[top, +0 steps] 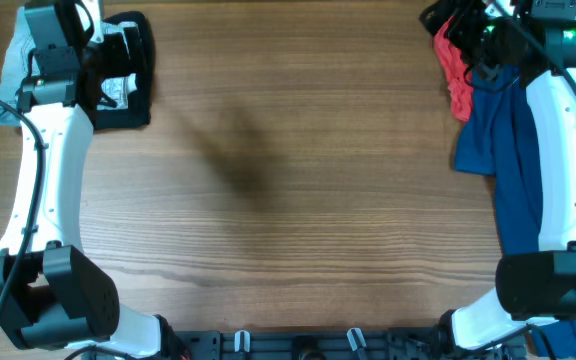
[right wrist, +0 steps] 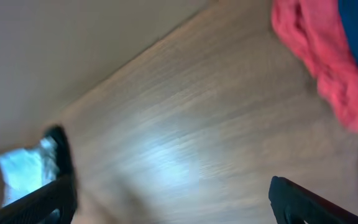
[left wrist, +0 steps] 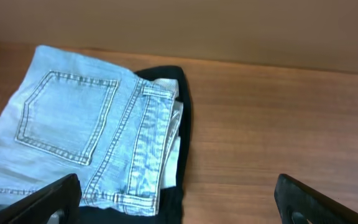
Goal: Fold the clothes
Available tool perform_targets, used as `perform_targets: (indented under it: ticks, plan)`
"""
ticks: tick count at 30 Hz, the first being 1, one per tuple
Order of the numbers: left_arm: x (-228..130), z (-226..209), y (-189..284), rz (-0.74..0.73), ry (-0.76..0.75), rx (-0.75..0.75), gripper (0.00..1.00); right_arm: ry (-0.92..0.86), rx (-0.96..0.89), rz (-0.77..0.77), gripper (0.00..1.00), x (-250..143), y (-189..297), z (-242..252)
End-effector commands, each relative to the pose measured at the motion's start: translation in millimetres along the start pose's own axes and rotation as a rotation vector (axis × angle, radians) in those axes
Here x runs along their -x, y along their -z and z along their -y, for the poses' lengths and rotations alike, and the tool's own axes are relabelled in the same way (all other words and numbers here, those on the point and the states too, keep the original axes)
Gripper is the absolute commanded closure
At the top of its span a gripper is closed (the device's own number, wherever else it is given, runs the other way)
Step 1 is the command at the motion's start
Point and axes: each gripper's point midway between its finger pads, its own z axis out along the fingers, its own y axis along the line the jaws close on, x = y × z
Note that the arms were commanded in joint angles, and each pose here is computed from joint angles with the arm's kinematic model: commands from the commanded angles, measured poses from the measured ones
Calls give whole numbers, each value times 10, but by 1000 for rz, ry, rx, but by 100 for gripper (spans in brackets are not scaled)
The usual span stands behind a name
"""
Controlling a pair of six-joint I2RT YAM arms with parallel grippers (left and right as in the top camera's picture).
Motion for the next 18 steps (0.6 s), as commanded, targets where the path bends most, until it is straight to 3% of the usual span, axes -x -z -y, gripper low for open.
perform_targets:
  ticks: [1,8,11,18]
  plan:
    - [-66,33,-46,-22,-13,-12,0,316,45,109,0,185,186,-214]
    - [-66,33,-46,-22,-13,-12,0,723,108,304,0,-35,1100,-615]
    - [-66,33,-46,-22,-13,-12,0,779,114,371,0,-233,1275,-541]
    - [-66,33,-46,-22,-13,-12,0,810,157,531,0,-836,1090,-158]
